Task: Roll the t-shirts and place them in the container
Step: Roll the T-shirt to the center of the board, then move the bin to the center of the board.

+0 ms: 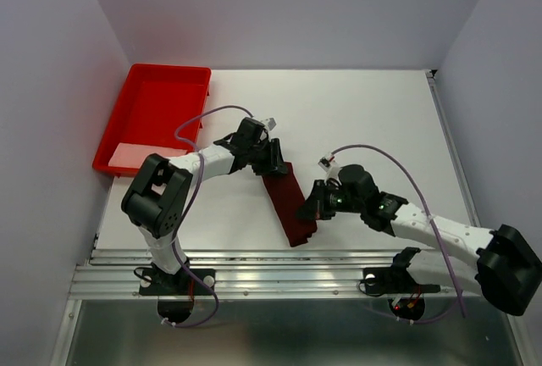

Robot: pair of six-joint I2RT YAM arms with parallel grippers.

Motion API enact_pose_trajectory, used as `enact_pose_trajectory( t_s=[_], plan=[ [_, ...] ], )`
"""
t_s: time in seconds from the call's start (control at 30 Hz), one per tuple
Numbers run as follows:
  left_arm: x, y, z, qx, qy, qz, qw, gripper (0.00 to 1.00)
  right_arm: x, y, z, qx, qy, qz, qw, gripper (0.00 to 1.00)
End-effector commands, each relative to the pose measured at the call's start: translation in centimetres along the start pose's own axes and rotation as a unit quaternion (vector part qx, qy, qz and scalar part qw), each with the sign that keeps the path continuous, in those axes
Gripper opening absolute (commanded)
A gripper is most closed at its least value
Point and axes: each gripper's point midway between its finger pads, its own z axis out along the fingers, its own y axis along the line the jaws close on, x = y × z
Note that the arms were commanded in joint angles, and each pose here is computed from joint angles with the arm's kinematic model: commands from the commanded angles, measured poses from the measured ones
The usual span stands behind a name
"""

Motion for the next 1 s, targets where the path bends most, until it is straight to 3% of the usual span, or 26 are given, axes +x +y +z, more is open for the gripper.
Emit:
enact_pose_trajectory(
  t_s=[0.0, 0.2, 0.3, 0.4, 0.5, 0.77, 0.97],
  plan=[
    [-1.1, -0.8, 0.0, 0.007, -0.013, 0.021, 1.0, 0.5, 0.5, 1.7, 1.2, -0.069, 0.016, -0.008, 0.997, 0.01],
    [-0.8, 0.0, 0.6, -0.006, -0.009, 0.016, 1.0, 0.49, 5.2, -4.7, 3.2, -0.02, 0.051, 0.051, 0.997, 0.01],
    [-0.3, 0.5, 1.1, -0.01, 0.0, 0.013, 1.0, 0.49, 7.4, -10.1, 3.5, 0.075, 0.057, 0.076, 0.993, 0.01],
    [0.0, 0.8, 1.4, -0.013, 0.005, 0.012, 1.0, 0.49, 8.5, -12.5, 3.4, 0.136, 0.079, 0.072, 0.985, 0.01],
    [-0.3, 0.6, 1.1, -0.012, -0.001, 0.015, 1.0, 0.49, 7.7, -12.0, 2.9, 0.16, 0.072, 0.036, 0.984, 0.01],
    [-1.1, 0.3, 0.1, -0.024, -0.01, 0.017, 1.0, 0.49, 1.2, -3.4, 2.4, 0.089, 0.003, -0.033, 0.995, 0.01],
    [-1.1, 0.7, 0.0, -0.035, -0.009, 0.016, 0.999, 0.49, 4.0, -4.3, 3.0, 0.1, 0.035, -0.021, 0.994, 0.01]
  ],
)
